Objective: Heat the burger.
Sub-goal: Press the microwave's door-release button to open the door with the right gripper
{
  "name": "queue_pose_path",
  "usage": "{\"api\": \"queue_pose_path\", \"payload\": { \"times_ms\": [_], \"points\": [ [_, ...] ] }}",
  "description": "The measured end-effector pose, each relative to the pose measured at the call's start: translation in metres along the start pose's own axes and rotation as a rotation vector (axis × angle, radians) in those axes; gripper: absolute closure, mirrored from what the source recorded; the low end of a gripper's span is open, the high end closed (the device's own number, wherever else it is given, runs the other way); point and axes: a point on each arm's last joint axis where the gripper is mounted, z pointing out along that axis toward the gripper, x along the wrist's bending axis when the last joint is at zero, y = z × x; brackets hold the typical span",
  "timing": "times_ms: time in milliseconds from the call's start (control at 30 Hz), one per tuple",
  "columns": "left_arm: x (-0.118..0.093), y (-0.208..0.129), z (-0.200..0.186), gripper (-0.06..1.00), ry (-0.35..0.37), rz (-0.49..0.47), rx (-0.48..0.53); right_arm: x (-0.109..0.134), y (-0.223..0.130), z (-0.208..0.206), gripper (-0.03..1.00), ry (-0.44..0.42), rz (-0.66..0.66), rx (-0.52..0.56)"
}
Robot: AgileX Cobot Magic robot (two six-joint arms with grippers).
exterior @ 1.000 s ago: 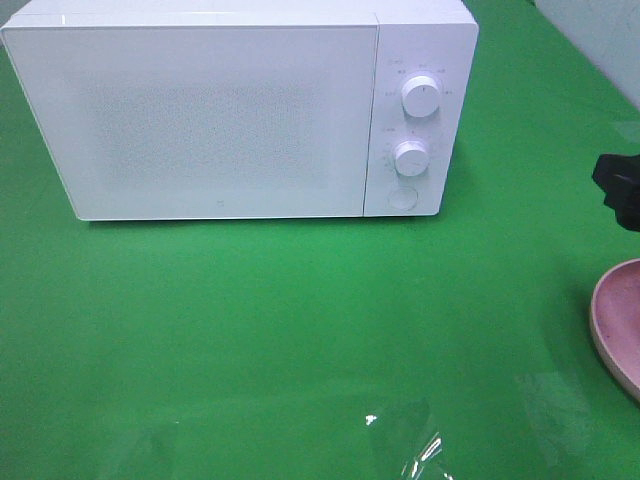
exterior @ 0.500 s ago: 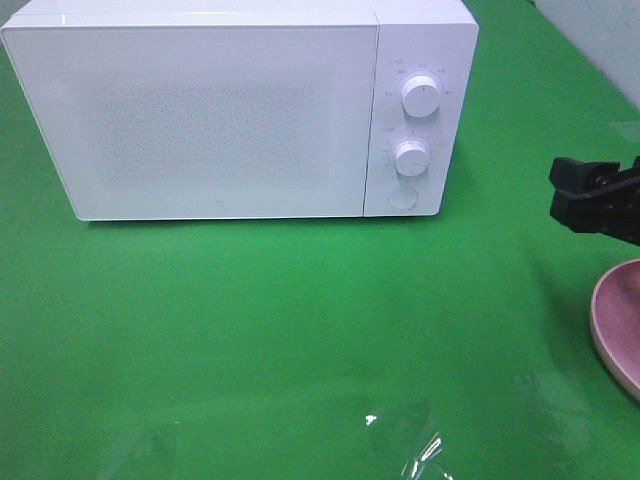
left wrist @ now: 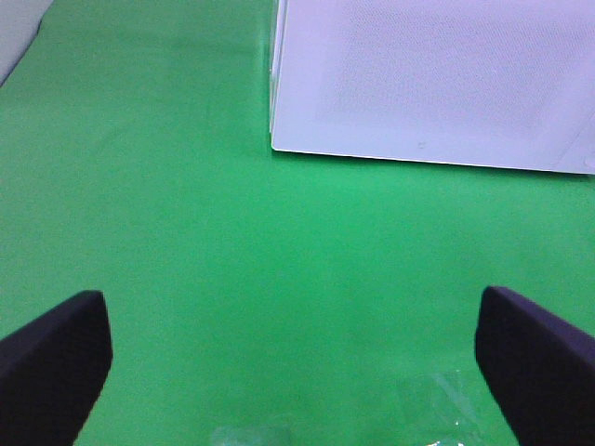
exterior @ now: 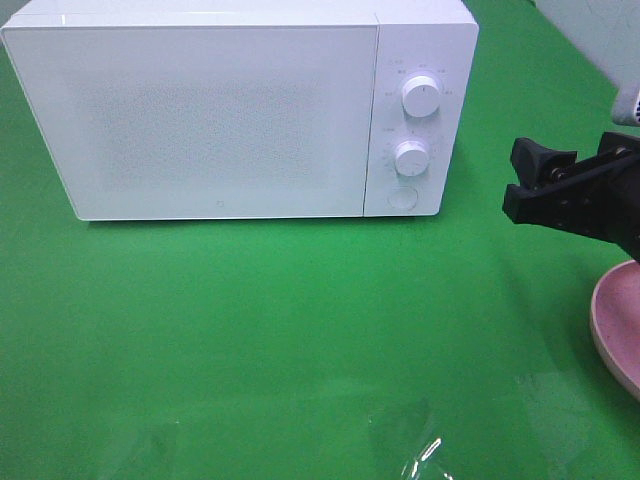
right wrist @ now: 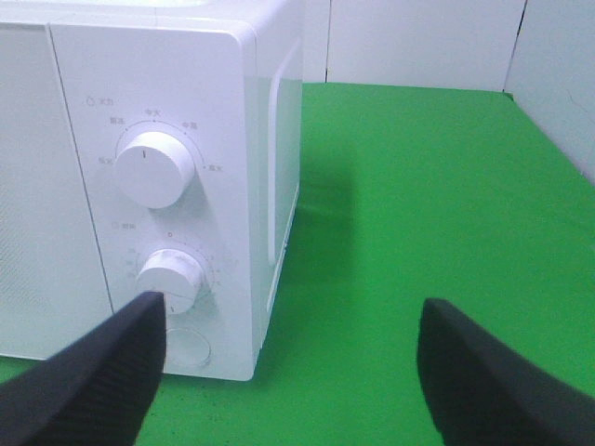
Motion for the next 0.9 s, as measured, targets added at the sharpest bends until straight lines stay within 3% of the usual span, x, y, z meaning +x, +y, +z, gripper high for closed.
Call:
{"api": "queue_pose_path", "payload": {
  "times_ms": [400,900],
  "points": [
    [0.0,0.0,0.0,-0.04,0.0,0.0,0.0,0.015,-0.002,-0.011,0.24,-0.084,0.012,-0.001],
    [0.0,0.0,0.0,-0.04,0.0,0.0,0.0,0.06,-0.034,0.023,0.24,-0.055,-0.081,0.122]
  ]
}}
